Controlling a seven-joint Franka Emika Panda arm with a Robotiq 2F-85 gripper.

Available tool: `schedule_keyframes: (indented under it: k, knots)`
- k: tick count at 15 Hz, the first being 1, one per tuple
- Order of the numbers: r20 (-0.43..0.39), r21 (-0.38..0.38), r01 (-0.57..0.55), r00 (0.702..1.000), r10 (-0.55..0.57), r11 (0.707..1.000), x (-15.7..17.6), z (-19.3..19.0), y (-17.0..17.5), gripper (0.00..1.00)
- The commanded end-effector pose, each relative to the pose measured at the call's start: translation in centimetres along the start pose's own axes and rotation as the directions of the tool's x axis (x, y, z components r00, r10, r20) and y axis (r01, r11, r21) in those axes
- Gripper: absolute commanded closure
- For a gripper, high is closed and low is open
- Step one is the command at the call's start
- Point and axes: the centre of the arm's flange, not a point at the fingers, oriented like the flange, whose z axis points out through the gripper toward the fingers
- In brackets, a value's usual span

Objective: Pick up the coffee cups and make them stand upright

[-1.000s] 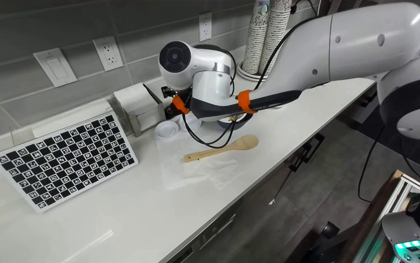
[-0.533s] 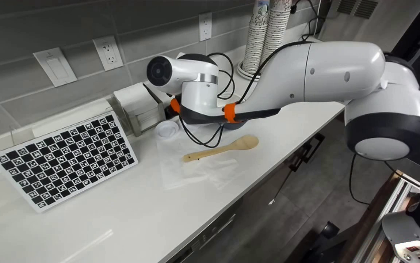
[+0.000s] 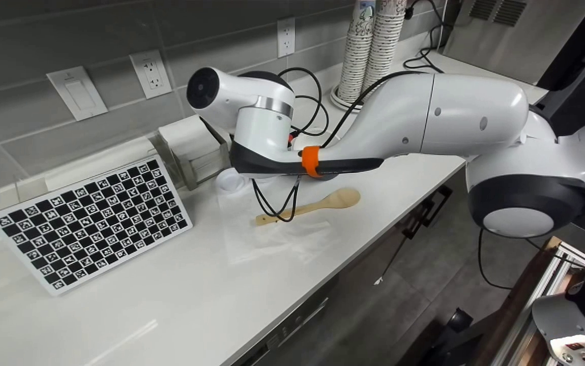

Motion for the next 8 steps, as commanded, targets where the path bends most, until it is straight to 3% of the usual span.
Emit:
schedule_keyframes:
  k: [1, 3, 4, 8]
  knots:
    - [0.003, 0.003, 0.002, 1.0, -0.002, 1.0, 0.1, -0.4, 0.1, 0.0]
    - [0.003, 0.001, 0.003, 1.0, -0.003, 1.0, 0.0, -0.2, 0.0, 0.0]
    - [0.028, 0.021, -0.001, 1.0, 0.0, 1.0, 0.0, 0.3, -0.2, 0.0]
    - [0.001, 0.108, -0.022, 1.0, 0.022, 0.994, 1.5, 0.5, -0.8, 0.0]
